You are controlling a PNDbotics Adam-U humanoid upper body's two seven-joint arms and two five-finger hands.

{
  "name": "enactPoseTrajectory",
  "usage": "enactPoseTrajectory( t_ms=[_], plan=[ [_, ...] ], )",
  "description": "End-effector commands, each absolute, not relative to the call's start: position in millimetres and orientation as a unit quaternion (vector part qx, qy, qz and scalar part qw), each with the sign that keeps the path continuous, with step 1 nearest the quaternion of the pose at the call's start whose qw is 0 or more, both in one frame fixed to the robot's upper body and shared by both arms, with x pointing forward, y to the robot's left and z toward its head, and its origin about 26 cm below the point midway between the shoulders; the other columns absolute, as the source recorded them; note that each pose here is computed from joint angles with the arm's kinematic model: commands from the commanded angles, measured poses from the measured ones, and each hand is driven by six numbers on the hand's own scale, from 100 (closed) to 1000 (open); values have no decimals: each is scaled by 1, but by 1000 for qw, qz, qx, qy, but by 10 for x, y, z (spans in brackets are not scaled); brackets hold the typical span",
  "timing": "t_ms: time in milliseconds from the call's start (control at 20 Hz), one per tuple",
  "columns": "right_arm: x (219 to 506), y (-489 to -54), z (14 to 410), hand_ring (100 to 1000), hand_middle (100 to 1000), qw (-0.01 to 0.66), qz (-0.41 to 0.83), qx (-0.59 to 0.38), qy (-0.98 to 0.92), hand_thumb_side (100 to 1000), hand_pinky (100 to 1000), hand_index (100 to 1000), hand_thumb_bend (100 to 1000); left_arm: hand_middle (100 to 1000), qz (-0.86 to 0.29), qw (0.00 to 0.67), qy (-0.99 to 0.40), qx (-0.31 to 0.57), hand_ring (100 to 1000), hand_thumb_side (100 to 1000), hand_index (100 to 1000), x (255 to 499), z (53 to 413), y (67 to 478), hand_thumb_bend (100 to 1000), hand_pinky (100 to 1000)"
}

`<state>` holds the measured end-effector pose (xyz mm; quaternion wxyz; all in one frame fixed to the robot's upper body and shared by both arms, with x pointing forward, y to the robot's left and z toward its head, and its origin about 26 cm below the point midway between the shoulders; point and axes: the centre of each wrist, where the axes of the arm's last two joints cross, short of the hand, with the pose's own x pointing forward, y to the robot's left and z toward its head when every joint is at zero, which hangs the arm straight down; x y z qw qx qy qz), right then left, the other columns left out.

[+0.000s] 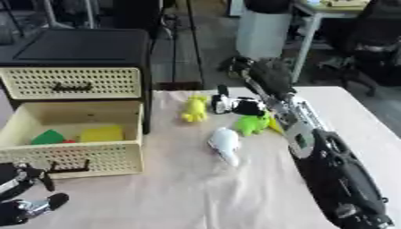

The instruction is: Pick up objects from table and place into drawer.

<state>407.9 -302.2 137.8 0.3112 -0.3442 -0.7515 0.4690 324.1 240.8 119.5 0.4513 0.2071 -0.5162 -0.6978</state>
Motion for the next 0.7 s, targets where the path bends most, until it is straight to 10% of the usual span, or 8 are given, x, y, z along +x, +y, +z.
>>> enactPoseTrajectory(
  t_ms=[50, 700],
  plan=[
    [4075, -3105, 1515, 745, 791, 299, 465, -358, -752, 373, 656, 810, 100, 100, -722, 444, -487, 210, 100, 1000, 521, 3319, 1228, 2390, 559, 100],
    [4089, -3045, 1532, 746, 793, 289, 466, -347, -761, 358, 659, 812, 100, 144, -727, 471, -435, 245, 100, 1000, 661, 3699, 1190, 2231, 561, 100]
  ],
)
